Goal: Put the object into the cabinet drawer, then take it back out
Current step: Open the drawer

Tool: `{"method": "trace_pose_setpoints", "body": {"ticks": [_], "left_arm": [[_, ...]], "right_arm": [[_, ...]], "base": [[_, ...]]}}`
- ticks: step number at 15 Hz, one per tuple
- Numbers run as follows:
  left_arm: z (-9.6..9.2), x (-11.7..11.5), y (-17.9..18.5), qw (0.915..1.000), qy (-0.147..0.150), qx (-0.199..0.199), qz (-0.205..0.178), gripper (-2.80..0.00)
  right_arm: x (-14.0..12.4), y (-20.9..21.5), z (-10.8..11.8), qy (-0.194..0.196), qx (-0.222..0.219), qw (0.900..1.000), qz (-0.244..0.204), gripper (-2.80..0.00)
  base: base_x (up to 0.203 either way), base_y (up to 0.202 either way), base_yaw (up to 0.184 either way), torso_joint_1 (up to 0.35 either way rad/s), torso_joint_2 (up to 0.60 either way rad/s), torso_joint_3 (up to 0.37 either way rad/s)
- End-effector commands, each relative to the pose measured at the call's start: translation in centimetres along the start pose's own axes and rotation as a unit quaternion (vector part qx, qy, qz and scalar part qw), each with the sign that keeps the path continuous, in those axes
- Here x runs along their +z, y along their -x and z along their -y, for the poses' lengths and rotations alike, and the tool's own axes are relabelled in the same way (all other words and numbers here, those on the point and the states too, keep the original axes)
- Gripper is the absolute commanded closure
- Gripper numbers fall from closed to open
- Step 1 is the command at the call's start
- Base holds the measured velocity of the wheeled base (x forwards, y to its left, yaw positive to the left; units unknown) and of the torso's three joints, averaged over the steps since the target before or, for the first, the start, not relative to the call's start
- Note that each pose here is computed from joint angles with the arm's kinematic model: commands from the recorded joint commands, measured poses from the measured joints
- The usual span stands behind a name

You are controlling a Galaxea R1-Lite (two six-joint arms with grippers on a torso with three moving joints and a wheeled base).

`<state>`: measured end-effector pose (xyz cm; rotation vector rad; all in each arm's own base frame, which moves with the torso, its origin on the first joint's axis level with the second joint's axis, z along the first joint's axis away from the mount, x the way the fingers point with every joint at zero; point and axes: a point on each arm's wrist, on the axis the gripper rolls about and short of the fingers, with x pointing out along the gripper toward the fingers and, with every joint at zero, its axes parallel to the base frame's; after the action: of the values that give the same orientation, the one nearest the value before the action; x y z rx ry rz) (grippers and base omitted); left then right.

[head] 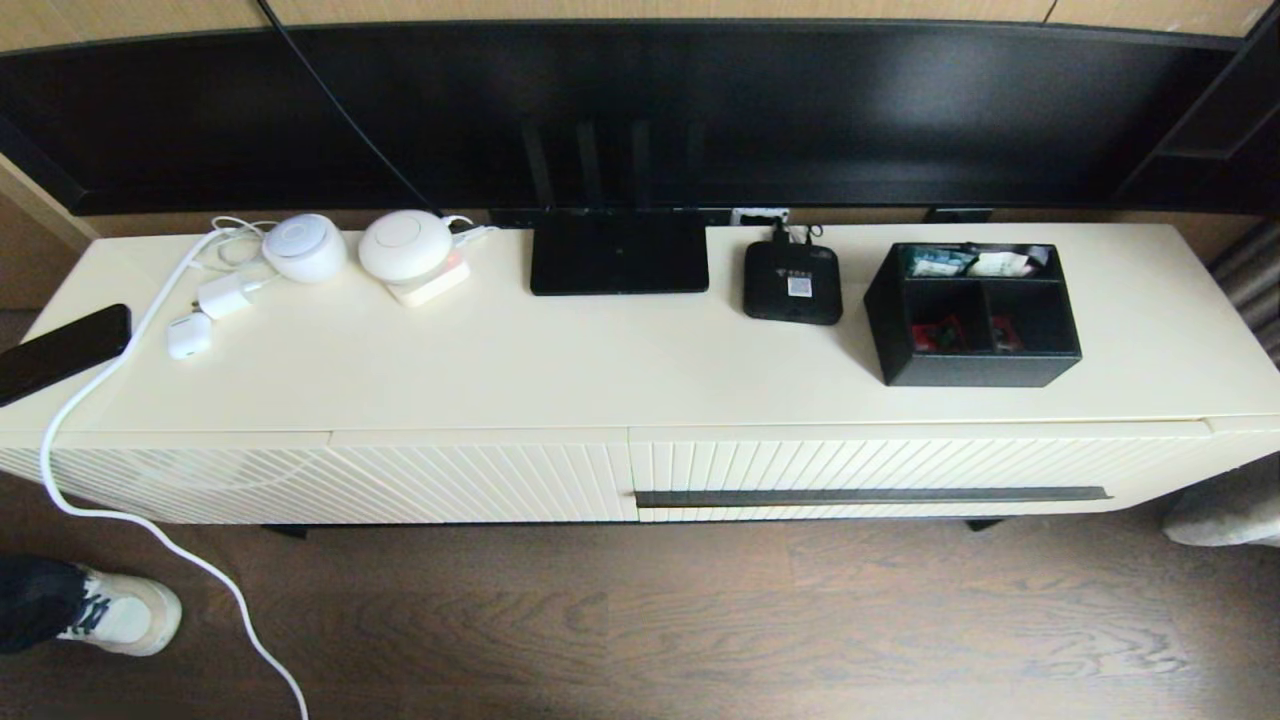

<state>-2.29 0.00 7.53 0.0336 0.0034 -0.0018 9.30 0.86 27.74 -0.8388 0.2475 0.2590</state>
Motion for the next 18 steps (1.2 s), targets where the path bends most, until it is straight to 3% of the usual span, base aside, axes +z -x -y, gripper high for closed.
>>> {"method": "trace_pose_setpoints", "body": {"ticks": [1,6,11,14,18], "left_arm": [[0.0,0.0,0.0,1.0,0.0,0.0,0.0,0.0],[0.0,0.0,0.0,1.0,0.0,0.0,-0.001,0.0],[0.0,0.0,0.0,1.0,0.0,0.0,-0.001,0.0],[0.0,0.0,0.0,1.0,0.0,0.0,0.0,0.0],[0.0,0.0,0.0,1.0,0.0,0.0,0.0,0.0]], "right_arm": [[0.1,-6.0,-1.3,0.052,0.099,0.993,-0.038,0.0],[0.3,-14.3,-7.4,0.152,0.196,0.967,-0.063,0.0],[-1.9,-18.7,-12.1,0.27,0.191,0.943,-0.03,0.0],[-3.0,-20.2,-13.5,0.324,0.194,0.926,-0.019,0.0],[-3.9,-22.2,-14.5,0.355,0.185,0.916,-0.01,0.0]], "base": [[0.0,0.0,0.0,0.0,0.0,0.0],[0.0,0.0,0.0,0.0,0.0,0.0],[0.0,0.0,0.0,0.0,0.0,0.0],[0.0,0.0,0.0,0.0,0.0,0.0],[0.0,0.0,0.0,0.0,0.0,0.0]]}}
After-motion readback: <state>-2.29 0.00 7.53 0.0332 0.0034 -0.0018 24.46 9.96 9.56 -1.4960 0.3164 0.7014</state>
